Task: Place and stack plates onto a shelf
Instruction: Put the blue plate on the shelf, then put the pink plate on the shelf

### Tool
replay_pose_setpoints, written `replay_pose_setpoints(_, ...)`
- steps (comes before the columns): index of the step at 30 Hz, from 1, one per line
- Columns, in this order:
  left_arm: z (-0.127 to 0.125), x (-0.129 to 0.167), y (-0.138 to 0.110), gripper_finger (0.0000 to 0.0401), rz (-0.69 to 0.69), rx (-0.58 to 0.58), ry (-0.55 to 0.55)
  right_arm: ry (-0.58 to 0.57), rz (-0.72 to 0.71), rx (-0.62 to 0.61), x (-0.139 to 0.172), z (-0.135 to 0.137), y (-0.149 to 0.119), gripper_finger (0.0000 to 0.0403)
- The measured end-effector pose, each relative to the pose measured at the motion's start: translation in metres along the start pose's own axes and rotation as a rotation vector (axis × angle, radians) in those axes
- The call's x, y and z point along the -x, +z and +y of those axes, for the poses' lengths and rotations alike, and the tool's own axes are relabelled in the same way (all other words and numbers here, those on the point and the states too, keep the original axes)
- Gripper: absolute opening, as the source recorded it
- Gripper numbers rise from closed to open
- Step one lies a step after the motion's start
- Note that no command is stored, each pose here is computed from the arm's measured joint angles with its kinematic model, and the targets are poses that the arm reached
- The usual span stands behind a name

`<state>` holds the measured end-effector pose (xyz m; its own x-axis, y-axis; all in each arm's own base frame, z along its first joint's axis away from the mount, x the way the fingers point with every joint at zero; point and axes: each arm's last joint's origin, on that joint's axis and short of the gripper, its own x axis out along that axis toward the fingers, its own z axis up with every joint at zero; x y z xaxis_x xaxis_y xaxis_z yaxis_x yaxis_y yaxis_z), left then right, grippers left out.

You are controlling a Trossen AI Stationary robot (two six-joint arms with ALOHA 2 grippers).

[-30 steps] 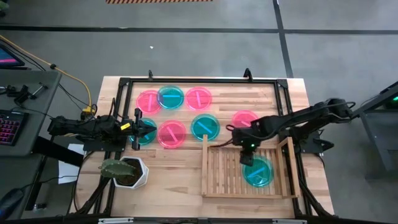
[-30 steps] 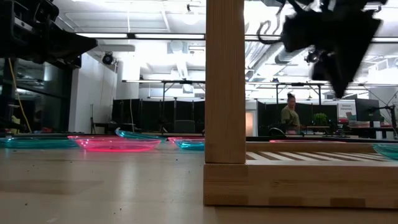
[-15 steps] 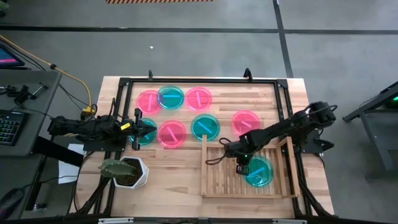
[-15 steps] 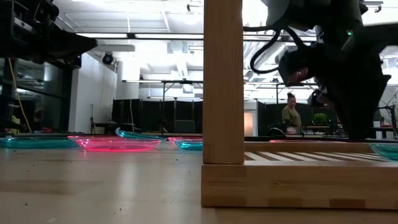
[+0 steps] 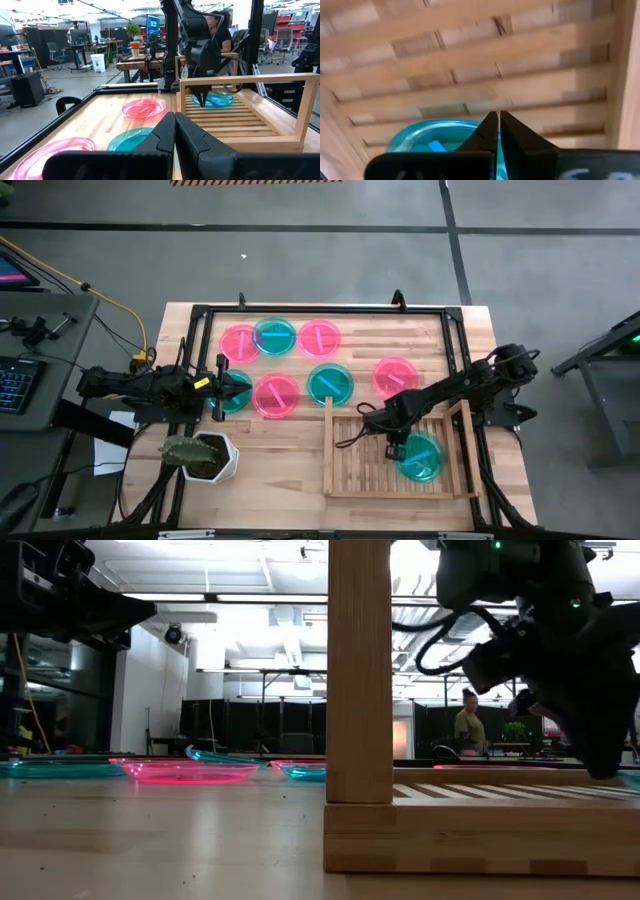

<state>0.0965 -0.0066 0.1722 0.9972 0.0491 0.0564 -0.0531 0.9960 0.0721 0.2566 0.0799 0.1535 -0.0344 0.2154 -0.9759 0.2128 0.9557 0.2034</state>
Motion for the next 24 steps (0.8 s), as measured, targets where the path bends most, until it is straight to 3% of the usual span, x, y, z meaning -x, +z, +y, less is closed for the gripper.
replay_pose_setpoints(13,0.0,0.0,0.0,0.0,0.0,0.0,0.0,-0.03,0.05,0.049,0.007,0.0,-0.006,0.0)
replay_pose_setpoints(19,0.0,0.0,0.0,0.0,0.0,0.0,0.0,-0.139,-0.135,0.101,0.059,-0.002,-0.006,0.0)
replay_pose_setpoints(24,0.0,0.0,0.0,0.0,0.0,0.0,0.0,-0.203,-0.36,0.006,0.107,-0.031,-0.016,0.0)
